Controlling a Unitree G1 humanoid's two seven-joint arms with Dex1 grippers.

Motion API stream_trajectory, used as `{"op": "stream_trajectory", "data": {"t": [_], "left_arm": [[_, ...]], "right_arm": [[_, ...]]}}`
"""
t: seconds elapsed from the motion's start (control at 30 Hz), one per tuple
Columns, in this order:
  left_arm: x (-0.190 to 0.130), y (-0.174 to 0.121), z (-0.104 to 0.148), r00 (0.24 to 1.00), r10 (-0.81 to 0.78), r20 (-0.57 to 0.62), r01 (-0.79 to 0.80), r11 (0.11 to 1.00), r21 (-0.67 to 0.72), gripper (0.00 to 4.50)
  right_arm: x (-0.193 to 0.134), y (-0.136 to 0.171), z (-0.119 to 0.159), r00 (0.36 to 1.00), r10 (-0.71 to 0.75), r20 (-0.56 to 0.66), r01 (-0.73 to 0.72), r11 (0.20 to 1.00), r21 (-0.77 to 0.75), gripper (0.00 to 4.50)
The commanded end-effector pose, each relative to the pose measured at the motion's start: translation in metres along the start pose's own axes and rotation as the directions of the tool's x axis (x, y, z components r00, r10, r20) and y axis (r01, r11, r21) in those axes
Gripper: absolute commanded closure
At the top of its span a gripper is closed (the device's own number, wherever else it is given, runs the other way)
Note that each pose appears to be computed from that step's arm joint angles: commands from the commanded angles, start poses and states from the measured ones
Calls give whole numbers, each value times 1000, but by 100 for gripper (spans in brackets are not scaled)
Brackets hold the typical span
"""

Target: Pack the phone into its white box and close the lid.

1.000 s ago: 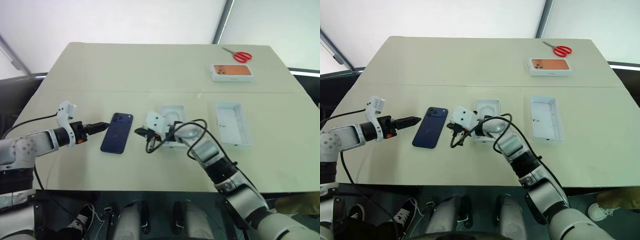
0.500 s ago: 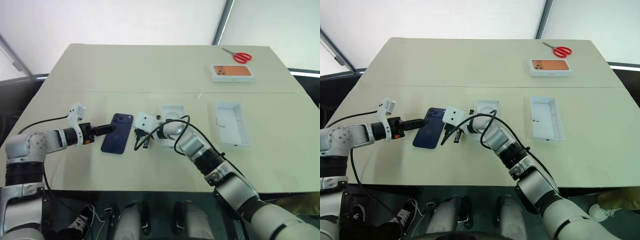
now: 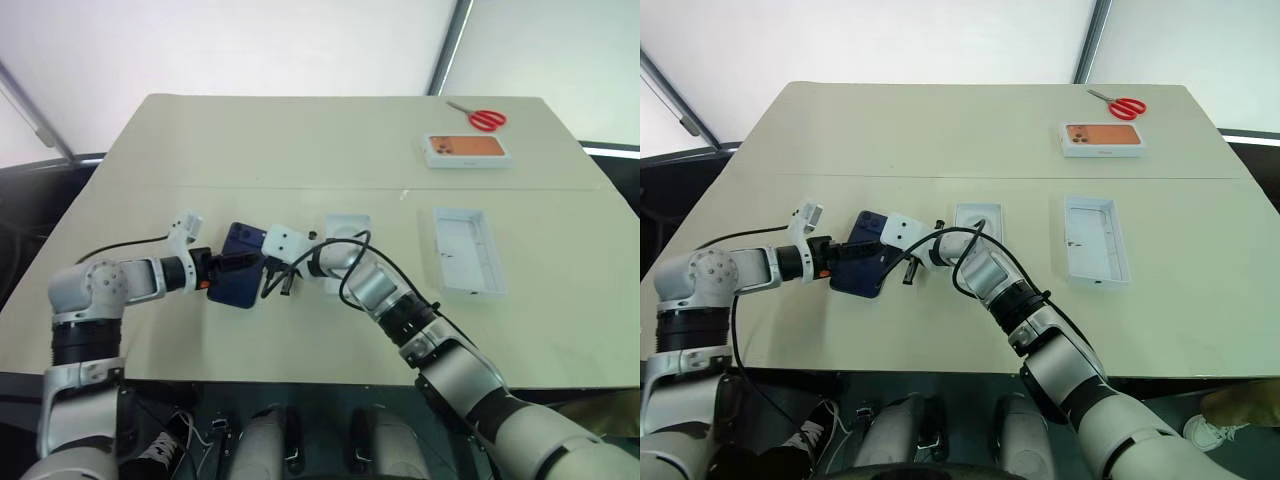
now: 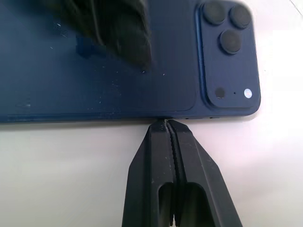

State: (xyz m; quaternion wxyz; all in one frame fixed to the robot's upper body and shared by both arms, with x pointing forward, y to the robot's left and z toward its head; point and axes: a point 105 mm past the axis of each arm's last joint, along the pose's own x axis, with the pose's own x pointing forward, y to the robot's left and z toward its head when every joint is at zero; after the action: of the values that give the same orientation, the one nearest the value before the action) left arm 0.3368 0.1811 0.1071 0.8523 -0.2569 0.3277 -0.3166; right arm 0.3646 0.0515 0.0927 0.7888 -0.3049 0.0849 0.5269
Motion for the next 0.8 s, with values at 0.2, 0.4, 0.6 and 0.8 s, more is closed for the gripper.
{"op": "stream_trajectory", "data": {"t": [0.2, 0.4, 0.6, 0.8], "left_arm": [[6, 12, -31, 998, -7, -68, -2, 992, -123, 52], [-5, 14, -26, 1000, -29, -9, 27, 986, -165, 105], [-7, 15, -29, 1000, -21, -11, 18, 984, -178, 215], [-8, 15, -32, 1000, -27, -2, 26, 980, -197, 215]], "right_arm": [[-3, -6, 4, 1000, -20, 14, 21, 1000, -22, 445], [-3, -5, 4, 1000, -20, 16, 20, 999, -29, 450], [-2, -4, 6, 1000, -16, 25, 17, 1000, -26, 450], [-2, -4, 3, 1000, -18, 18, 18, 999, -32, 450]]}}
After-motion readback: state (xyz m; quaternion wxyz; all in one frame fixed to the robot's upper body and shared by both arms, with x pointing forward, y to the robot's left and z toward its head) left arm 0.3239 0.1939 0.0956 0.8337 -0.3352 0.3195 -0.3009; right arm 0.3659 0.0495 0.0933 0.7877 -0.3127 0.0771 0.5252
